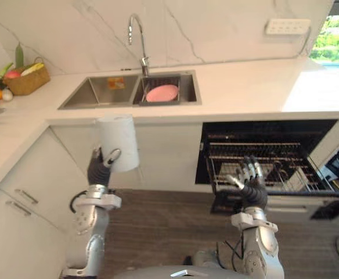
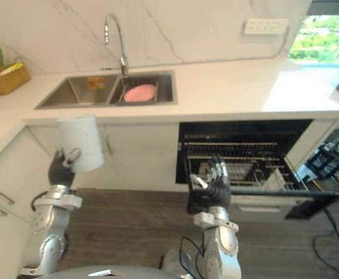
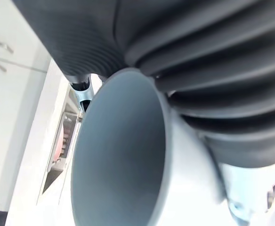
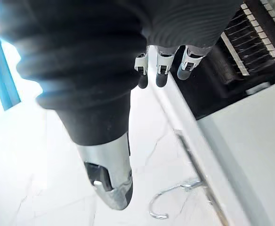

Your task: Walk over to the sink, pick up the cup, carry it to the dishwasher, place the cup inside the dishwasher, then close the dishwasher door

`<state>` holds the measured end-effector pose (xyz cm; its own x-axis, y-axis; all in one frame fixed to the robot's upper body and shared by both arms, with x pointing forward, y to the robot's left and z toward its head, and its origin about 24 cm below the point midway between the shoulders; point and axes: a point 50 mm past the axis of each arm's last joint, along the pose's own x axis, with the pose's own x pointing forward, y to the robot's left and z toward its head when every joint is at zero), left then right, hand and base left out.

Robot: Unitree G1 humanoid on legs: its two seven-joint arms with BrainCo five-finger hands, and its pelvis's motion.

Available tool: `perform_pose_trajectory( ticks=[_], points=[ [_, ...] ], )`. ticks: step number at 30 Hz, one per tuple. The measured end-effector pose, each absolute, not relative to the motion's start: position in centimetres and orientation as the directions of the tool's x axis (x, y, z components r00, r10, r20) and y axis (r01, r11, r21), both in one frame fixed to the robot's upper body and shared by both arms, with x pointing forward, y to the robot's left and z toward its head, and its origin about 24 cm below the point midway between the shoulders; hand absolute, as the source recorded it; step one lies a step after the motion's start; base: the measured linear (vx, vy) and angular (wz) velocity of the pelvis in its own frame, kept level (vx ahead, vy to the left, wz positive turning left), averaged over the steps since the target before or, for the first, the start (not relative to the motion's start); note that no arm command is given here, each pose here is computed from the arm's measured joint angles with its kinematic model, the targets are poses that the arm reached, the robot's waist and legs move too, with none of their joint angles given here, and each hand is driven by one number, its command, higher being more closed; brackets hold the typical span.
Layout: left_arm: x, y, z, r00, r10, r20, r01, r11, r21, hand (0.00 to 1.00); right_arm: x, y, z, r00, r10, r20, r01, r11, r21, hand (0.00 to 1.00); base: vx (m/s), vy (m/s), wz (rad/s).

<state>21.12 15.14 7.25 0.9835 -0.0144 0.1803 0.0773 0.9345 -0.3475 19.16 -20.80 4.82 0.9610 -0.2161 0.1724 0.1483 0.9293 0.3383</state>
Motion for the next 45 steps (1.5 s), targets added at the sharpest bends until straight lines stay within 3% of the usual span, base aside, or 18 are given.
perform_pose_trajectory(
  ticks=[7,11,13,26,29,34,37,45],
  points=[
    [20.9,16.9,7.8,0.958,0.088,0.273,0.009,0.942,-0.334,1.00,20.5,-20.8,6.7,0.943,-0.183,0.277,0.075,0.930,0.360,0.00,0.54,0.091,-1.05],
    [19.9,20.5,10.0,0.858,0.332,0.392,-0.210,0.923,-0.321,1.00,21.5,-21.4,8.6,0.912,-0.172,0.371,0.048,0.947,0.319,0.00,0.50,0.326,-1.20],
    [19.7,21.6,10.7,0.816,0.374,0.440,-0.251,0.916,-0.313,1.00,21.4,-21.2,8.2,0.912,-0.192,0.362,0.061,0.937,0.344,0.00,0.38,0.352,-0.49],
    [20.4,21.4,12.8,0.724,0.435,0.535,-0.323,0.900,-0.294,1.00,22.4,-20.3,9.8,0.879,-0.160,0.448,-0.020,0.928,0.372,0.00,0.02,0.120,-0.52],
    [20.2,22.0,12.7,0.712,0.462,0.528,-0.360,0.887,-0.291,1.00,23.3,-18.1,10.2,0.885,-0.029,0.464,-0.160,0.918,0.364,0.00,-0.11,-0.007,-0.98],
    [20.9,21.0,12.3,0.782,0.368,0.503,-0.296,0.930,-0.218,1.00,24.1,-13.8,9.8,0.872,0.244,0.424,-0.431,0.795,0.428,0.00,-0.10,-0.061,-0.66],
    [22.1,19.5,11.3,0.832,0.302,0.465,-0.243,0.953,-0.183,1.00,24.3,-13.5,9.6,0.866,0.301,0.399,-0.472,0.755,0.456,0.00,-0.06,-0.076,0.09],
    [24.3,17.2,8.7,0.864,0.322,0.388,-0.323,0.944,-0.064,1.00,25.8,-11.3,8.7,0.869,0.394,0.299,-0.495,0.699,0.517,0.00,-0.03,-0.049,-0.15]
  ],
)
